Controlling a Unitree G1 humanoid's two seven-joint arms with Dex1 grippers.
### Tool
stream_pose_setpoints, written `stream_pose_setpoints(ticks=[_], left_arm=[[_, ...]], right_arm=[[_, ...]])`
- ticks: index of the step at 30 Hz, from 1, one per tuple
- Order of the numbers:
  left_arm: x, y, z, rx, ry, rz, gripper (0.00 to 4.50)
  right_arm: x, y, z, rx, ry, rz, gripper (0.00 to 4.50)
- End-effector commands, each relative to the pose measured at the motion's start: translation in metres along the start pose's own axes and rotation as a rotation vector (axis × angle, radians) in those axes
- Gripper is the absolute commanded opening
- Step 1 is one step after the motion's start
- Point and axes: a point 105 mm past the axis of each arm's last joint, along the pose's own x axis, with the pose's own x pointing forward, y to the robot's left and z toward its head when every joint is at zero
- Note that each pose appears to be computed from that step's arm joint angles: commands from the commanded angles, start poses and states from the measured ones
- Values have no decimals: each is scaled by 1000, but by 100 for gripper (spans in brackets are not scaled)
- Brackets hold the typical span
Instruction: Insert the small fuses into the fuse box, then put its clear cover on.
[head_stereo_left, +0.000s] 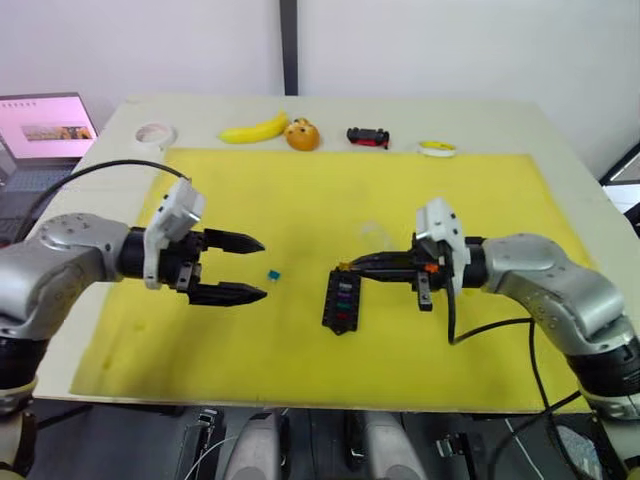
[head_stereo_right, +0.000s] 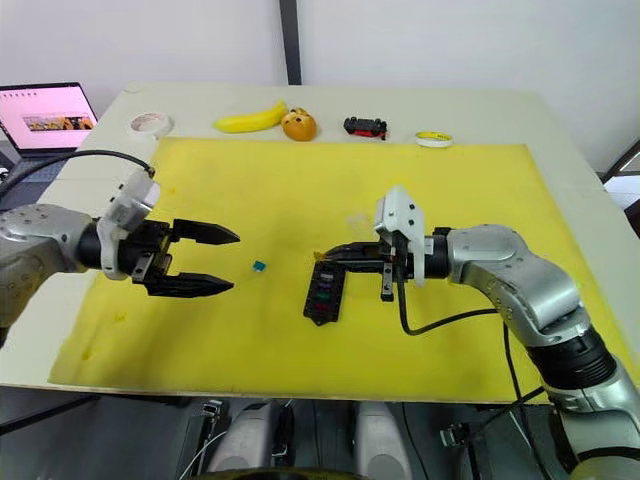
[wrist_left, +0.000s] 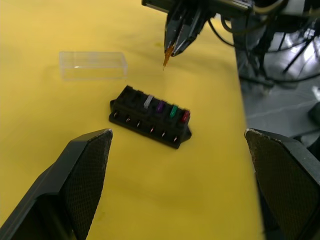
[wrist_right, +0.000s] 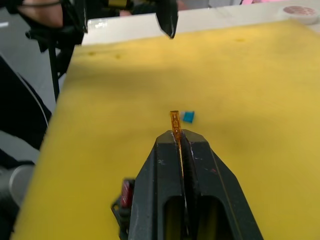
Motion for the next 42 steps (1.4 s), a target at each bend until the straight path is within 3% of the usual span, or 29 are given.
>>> stream_pose_setpoints(ticks=[1,30,42], left_arm=[[6,-4,-8,92,49,-21,445],[19,-11,-17,98,57,-23,445],[18,-12,-22,101,71,-14,445]], right_arm=[[5,1,-5,-77,-15,13,8],[7,-25,-38,-71,9,-15,8],[7,-33,-30,-75,-2,-11,8]])
